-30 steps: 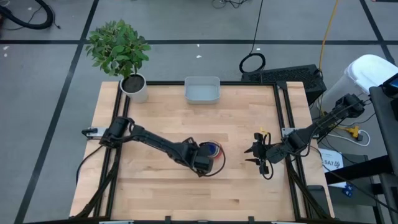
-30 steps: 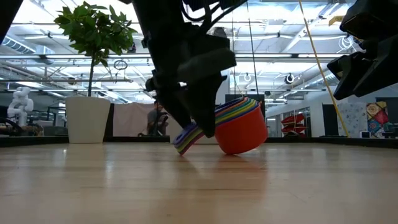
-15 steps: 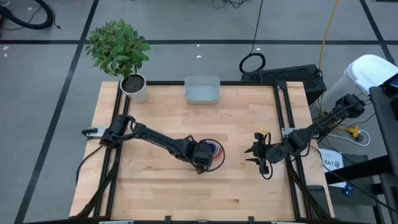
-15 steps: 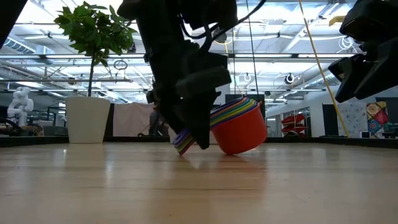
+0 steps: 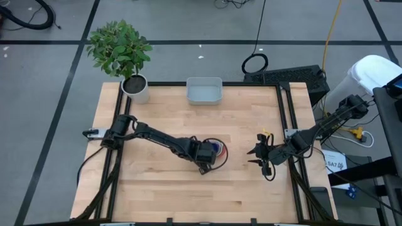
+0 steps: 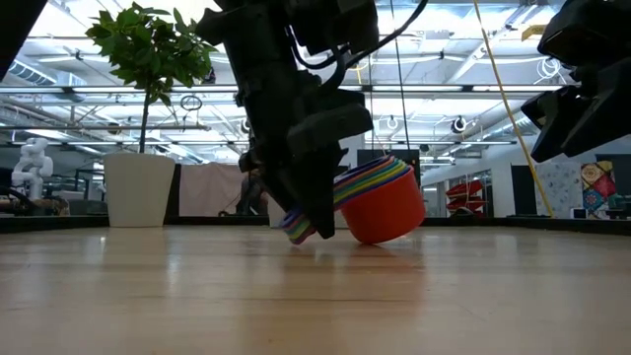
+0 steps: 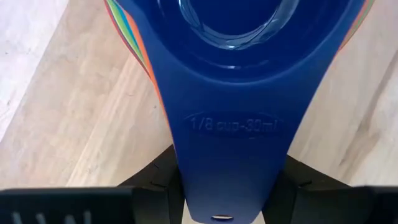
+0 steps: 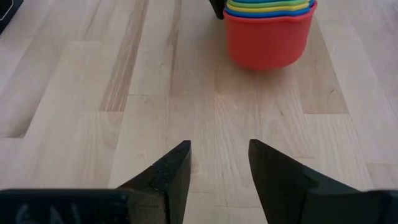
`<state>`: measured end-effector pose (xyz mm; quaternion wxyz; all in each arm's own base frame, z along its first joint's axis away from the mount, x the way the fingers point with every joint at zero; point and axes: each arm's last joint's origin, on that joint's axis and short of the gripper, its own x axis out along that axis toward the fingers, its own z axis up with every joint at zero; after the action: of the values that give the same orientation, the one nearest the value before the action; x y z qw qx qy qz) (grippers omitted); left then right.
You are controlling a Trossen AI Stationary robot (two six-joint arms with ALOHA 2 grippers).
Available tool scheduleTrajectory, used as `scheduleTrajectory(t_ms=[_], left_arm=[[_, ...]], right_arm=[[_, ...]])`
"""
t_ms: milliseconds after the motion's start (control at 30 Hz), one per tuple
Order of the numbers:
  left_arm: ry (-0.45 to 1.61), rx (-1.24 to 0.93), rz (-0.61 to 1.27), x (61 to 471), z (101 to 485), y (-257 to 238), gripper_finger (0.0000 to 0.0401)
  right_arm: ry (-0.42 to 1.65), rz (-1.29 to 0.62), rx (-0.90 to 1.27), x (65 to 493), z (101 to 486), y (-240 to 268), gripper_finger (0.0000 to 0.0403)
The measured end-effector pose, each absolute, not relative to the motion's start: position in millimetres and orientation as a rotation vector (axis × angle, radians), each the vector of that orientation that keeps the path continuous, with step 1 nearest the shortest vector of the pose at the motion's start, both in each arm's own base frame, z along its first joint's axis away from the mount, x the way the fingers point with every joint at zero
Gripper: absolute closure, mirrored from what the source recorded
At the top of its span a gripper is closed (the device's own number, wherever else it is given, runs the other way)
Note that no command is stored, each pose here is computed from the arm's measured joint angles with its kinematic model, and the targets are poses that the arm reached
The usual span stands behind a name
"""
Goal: Nest measuring cups in basket
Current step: Put the stacked measuring cups into the white bin
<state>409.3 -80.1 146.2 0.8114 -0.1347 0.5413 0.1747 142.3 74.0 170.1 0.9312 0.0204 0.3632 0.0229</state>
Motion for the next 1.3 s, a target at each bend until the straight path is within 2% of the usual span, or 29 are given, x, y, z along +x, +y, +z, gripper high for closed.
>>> scheduleTrajectory(t_ms=[300, 633, 733, 1033, 1300], left_arm=[[1.186, -0.289, 0.384, 406.7, 147.5, -78.5, 0.0256], [1.234, -0.239, 0.38, 394.5, 185.7, -56.0, 0.0256], [1.262, -0.196, 0.421, 383.0, 204.3, -36.6, 0.0256], [1.179, -0.015, 0.477, 345.9, 275.2, 53.1, 0.0256], [1.257, 0.21, 0.305, 320.2, 304.3, 128.1, 0.0256]], right_arm=[[0.744, 0.044, 0.048, 142.4, 170.1, 74.0, 0.0248], [0.746, 0.045, 0.043, 142.2, 170.0, 73.9, 0.0248], [0.745, 0.051, 0.028, 142.2, 169.8, 73.9, 0.0248], [0.707, 0.047, -0.047, 144.2, 171.9, 73.4, 0.0248], [0.533, -0.037, -0.13, 158.3, 180.3, 63.0, 0.0248]])
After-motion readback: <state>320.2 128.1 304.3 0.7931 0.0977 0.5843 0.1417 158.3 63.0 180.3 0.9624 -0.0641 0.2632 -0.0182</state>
